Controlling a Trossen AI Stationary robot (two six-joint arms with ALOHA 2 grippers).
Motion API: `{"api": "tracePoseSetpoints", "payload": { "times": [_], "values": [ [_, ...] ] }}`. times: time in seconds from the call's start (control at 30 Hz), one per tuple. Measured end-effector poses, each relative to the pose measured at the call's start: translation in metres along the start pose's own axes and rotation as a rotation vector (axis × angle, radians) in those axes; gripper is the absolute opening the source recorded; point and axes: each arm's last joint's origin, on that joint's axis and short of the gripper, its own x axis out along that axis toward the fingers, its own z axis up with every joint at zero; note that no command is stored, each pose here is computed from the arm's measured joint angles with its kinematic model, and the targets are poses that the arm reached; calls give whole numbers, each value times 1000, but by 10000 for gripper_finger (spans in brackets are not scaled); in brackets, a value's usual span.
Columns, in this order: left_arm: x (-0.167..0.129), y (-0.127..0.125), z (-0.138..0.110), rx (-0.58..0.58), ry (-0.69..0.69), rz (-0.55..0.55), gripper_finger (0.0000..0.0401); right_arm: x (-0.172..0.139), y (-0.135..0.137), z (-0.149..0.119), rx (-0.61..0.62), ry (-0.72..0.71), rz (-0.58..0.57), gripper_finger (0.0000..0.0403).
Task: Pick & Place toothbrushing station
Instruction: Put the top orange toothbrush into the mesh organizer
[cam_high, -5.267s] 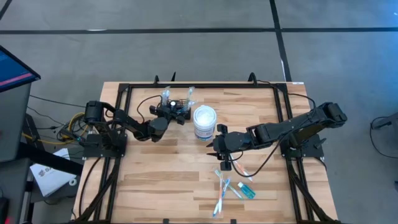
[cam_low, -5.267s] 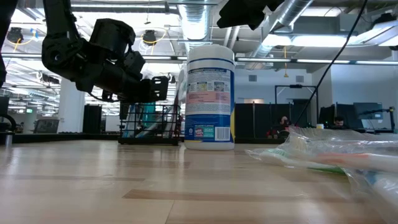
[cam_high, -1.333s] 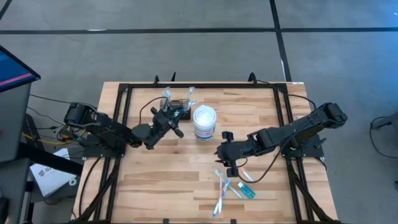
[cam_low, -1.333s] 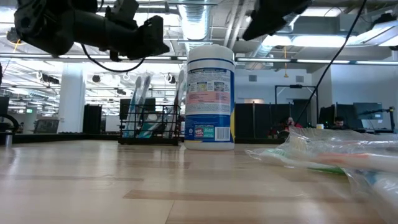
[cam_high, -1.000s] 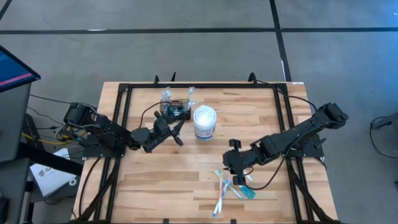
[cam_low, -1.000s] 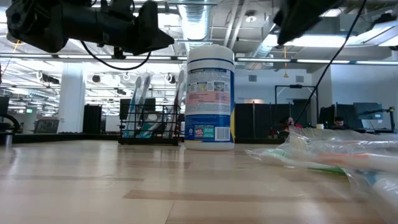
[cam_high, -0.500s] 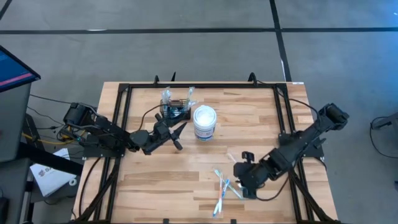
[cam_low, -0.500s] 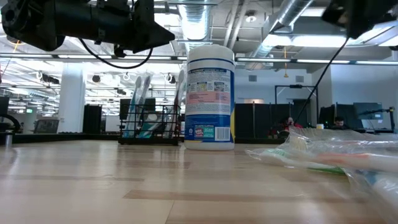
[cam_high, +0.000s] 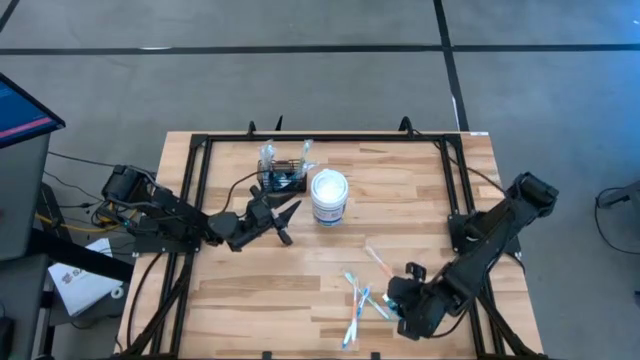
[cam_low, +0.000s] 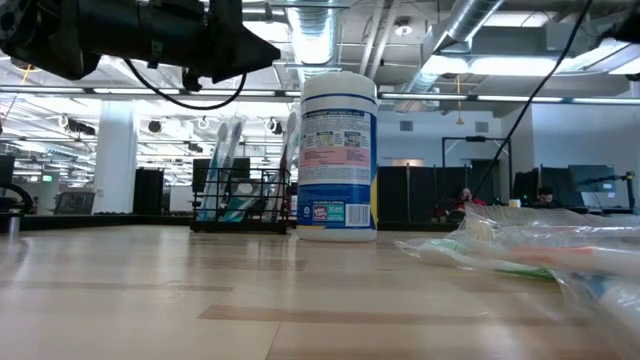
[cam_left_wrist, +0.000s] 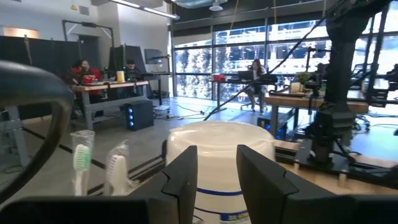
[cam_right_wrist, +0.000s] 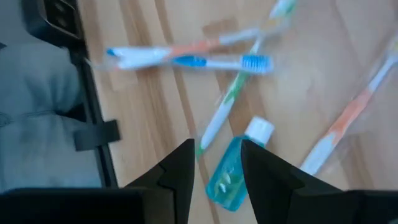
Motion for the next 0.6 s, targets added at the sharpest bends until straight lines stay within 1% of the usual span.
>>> {"api": "tracePoseSetpoints", "payload": {
  "times": [0.1,0.3,0.6],
  "values": [
    [-3,-3,0,-3,1,-18,106,15,5,-8,19,32,-38,121],
    [-9,-8,1,-32,2,-45,106,33,11,-22,122,80,-86,123],
    [-17,-15,2,-38,4,-90,106,42,14,-33,203,128,-112,123]
  ]
}}
